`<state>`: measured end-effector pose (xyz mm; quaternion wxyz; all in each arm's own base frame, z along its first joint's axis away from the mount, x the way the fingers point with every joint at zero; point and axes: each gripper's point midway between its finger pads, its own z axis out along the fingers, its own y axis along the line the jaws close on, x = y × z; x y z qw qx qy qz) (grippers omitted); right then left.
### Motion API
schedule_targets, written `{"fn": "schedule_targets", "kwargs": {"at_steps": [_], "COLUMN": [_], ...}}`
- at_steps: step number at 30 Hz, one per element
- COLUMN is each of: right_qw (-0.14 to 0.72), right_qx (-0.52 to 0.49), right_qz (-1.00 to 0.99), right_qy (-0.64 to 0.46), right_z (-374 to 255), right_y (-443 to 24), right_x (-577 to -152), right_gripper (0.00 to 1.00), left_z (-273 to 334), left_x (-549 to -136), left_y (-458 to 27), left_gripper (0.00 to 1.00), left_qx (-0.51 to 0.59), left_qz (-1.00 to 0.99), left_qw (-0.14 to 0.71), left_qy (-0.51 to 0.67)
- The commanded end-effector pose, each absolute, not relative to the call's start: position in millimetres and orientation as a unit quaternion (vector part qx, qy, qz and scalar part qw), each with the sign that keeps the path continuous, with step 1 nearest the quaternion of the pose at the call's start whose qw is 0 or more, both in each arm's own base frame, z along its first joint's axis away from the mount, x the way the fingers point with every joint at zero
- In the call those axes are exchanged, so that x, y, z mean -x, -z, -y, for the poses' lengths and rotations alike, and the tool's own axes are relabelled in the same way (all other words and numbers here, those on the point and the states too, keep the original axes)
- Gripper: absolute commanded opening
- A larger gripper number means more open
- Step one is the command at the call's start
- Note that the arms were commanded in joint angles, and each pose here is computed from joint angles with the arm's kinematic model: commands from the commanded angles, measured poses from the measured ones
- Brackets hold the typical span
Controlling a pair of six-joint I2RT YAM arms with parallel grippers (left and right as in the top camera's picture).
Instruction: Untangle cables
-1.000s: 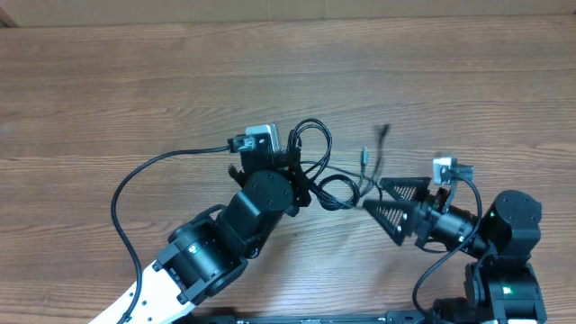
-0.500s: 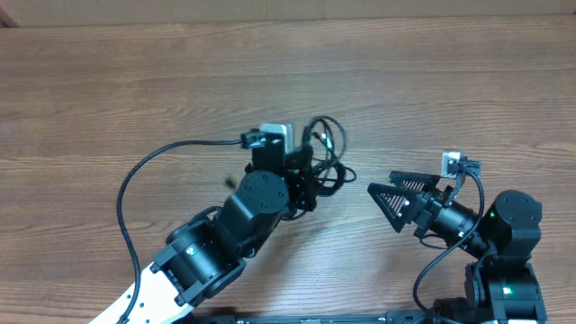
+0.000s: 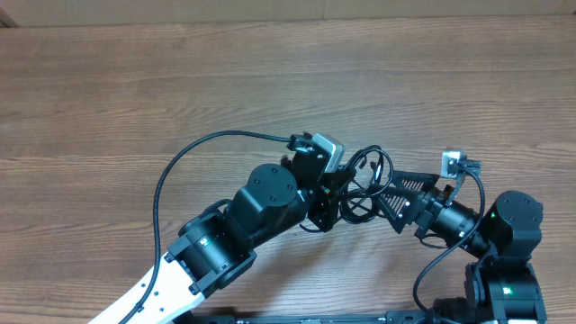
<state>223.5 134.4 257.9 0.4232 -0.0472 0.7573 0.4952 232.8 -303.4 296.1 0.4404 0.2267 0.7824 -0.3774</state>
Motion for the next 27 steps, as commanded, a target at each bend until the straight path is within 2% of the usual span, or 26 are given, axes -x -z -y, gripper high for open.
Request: {"fn": "schedule_targets", "kwargs": {"at_steps": [1, 7, 13, 21, 27], "right_qw": [0.427, 0.427, 0.433, 0.433, 0.431], "right_qx": [0.055, 0.056, 0.064, 0.067, 0.019], "right_qz": [-0.752, -0.752, -0.747, -0.746, -0.769], "right_qy": [-0.499, -0.499, -0.501, -0.502, -0.472], "right_z": [-136.3, -136.3, -137.3, -137.9, -126.8], "right_y": [-265.7, -265.4, -269.4, -270.0, -254.1], "right_x": [-220.8, -220.7, -220.2, -219.5, -229.8], "right_gripper": [1.00, 1.00, 1.00, 1.00, 1.00], "left_z": [304.7, 280.3, 272.6, 291.5, 322.9], "left_x": [-235.0, -262.8, -267.0, -253.9, -226.3], "left_y": [-304.6, -301.5, -295.4, -273.0, -286.8], "left_gripper": [0.04, 0.04, 0.04, 0.04, 0.04], "left_qx": [-0.235, -0.168, -0.154, -0.201, -0.274], "left_qz": [-0.771, -0.793, -0.803, -0.814, -0.774], "left_qw": [0.455, 0.498, 0.499, 0.466, 0.463], "left_qy": [0.378, 0.309, 0.287, 0.284, 0.335]}}
